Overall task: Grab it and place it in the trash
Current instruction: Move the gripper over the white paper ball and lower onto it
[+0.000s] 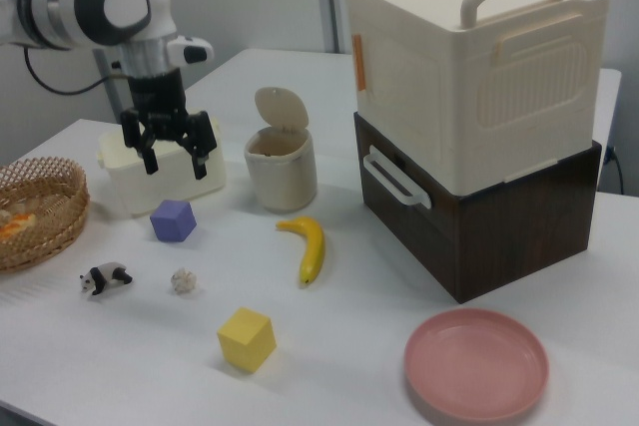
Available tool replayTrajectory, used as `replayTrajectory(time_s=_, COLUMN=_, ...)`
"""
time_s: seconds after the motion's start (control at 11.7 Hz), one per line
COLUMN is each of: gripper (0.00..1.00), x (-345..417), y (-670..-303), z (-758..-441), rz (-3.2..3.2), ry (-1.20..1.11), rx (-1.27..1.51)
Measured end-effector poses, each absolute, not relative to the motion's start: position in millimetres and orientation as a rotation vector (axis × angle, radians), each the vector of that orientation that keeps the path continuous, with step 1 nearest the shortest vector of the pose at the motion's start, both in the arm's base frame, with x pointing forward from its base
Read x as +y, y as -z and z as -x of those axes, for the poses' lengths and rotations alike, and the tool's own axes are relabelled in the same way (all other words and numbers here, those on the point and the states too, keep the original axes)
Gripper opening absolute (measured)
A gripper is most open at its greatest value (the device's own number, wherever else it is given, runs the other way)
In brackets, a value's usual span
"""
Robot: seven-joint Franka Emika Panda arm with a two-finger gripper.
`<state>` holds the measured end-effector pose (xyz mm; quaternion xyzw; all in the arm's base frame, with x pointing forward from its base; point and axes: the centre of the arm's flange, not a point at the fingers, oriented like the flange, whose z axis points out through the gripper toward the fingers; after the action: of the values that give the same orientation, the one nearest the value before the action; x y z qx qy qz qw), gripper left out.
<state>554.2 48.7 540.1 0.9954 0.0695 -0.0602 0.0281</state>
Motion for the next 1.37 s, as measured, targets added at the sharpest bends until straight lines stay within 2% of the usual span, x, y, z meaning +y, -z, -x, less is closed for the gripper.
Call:
replayTrajectory(time_s=0.17, gripper=1.00, x=61.2, y=-517.2, z=-553.7, rz=-3.069, ry=0.181, rx=0.253)
replayTrajectory(time_s=0.68, gripper=1.00, x=76.7, y=-418.7, z=-546.3, rz=-3.031, ry=0.244, rx=0.324)
replayTrajectory(time_s=1.37, gripper=0.96, x=113.4, y=-325.5, z=-555.3, rz=-2.983, ry=0.328, rx=0.388)
